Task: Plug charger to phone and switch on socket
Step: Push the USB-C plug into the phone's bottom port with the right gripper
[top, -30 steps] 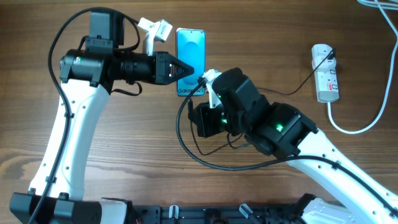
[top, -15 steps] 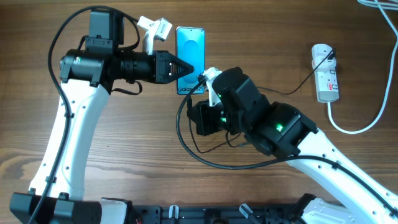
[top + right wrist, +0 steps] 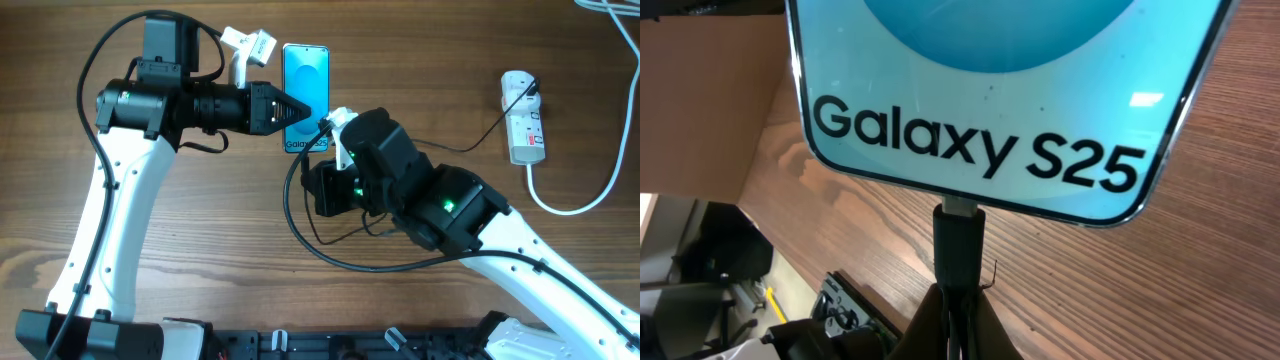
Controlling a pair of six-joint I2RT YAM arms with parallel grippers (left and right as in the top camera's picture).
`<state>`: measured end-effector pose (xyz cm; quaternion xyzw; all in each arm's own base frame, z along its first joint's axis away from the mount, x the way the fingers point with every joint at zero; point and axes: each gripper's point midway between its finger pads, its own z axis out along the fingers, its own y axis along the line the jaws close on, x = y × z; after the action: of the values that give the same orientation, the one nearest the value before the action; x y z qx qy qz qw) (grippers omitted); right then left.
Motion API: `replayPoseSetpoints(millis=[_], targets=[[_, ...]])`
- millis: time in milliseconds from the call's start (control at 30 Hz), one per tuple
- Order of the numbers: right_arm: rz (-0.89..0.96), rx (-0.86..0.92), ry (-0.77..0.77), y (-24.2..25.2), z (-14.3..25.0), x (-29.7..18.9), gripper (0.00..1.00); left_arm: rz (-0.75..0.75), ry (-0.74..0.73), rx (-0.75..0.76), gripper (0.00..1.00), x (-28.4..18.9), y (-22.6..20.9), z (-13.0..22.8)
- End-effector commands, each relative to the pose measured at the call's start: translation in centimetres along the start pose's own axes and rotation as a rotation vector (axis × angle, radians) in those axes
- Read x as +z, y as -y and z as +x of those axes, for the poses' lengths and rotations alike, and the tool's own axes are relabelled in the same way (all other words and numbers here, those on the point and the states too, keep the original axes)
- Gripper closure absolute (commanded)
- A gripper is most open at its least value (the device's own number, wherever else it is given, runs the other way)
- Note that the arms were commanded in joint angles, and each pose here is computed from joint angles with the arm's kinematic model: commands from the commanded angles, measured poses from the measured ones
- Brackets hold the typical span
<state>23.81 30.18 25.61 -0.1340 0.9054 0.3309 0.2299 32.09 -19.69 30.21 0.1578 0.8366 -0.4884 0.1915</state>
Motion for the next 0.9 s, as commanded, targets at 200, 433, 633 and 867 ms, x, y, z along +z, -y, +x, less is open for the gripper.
replayPoseSetpoints(millis=[200, 433, 633, 867], targets=[[0.015, -0.002, 0.059, -0.2, -1.2, -0.9, 0.96, 0.016, 0.001, 0.005, 0.96, -0.1, 0.5, 0.0], [0.01, -0.004, 0.067, -0.3, -1.4, -0.9, 0.96, -0.009, 0.004, 0.004, 0.96, -0.1, 0.1, -0.1], [0.009, -0.004, 0.069, -0.4, -1.5, -0.9, 0.96, -0.008, 0.003, 0.004, 0.96, -0.1, 0.1, -0.1], [0.007, 0.01, 0.126, -0.6, -2.7, -1.0, 0.96, -0.008, 0.0, -0.043, 0.96, -0.1, 0.1, 0.0]])
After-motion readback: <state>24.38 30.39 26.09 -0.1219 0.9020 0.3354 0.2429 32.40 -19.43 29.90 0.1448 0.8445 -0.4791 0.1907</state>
